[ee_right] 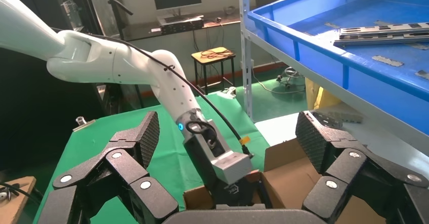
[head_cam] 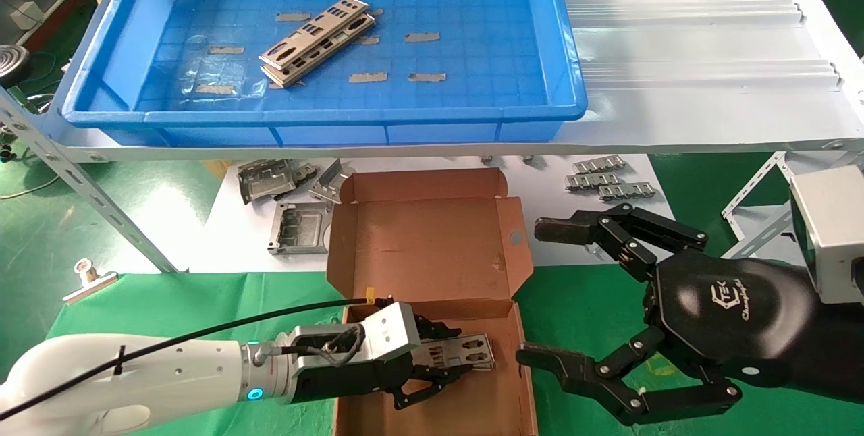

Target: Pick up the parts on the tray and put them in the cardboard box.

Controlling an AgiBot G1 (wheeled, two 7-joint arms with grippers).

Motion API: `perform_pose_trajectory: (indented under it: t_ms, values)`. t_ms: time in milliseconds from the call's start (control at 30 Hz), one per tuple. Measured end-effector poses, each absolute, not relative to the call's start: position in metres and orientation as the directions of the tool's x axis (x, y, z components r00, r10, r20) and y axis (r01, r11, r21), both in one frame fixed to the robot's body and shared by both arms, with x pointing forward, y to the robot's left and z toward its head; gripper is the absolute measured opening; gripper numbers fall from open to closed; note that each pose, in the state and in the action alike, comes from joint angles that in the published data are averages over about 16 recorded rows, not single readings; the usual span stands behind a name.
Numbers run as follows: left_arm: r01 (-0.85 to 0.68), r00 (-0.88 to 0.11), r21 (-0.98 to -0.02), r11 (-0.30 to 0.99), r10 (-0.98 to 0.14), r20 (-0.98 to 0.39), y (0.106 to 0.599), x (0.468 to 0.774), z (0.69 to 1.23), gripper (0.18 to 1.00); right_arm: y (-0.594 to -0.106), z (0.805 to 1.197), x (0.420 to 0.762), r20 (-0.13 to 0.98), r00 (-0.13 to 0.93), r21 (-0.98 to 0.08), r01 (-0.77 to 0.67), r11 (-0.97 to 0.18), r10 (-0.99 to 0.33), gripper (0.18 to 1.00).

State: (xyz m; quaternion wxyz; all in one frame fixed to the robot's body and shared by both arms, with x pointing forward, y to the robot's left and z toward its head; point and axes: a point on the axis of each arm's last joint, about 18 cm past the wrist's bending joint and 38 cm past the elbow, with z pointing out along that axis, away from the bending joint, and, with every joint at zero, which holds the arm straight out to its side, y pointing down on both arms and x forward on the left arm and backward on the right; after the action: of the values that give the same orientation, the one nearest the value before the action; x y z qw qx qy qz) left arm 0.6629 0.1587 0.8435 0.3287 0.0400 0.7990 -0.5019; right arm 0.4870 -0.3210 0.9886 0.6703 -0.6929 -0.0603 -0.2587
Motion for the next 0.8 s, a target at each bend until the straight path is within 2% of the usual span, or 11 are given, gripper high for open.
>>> perform_pose_trajectory:
  t_ms: [267, 467, 800]
  values:
    - [0.386, -0.775, -0.777, 0.498, -0.281, -0.566, 0.16, 0.67, 0.841, 0.485, -0.321, 0.989, 0.487, 0.439, 0.859, -0.898, 0.43, -0.094, -0.263, 1.0]
    - [0.387, -0.784, -0.789, 0.478, -0.28, -0.554, 0.16, 0.669, 0.846, 0.542, -0.321, 0.989, 0.487, 0.439, 0.859, -0.898, 0.43, -0.094, -0.263, 1.0]
    - [0.384, -0.83, -0.841, 0.382, -0.256, -0.496, 0.166, 0.648, 0.866, 0.711, -0.321, 0.989, 0.487, 0.439, 0.859, -0.898, 0.43, -0.094, -0.263, 1.0]
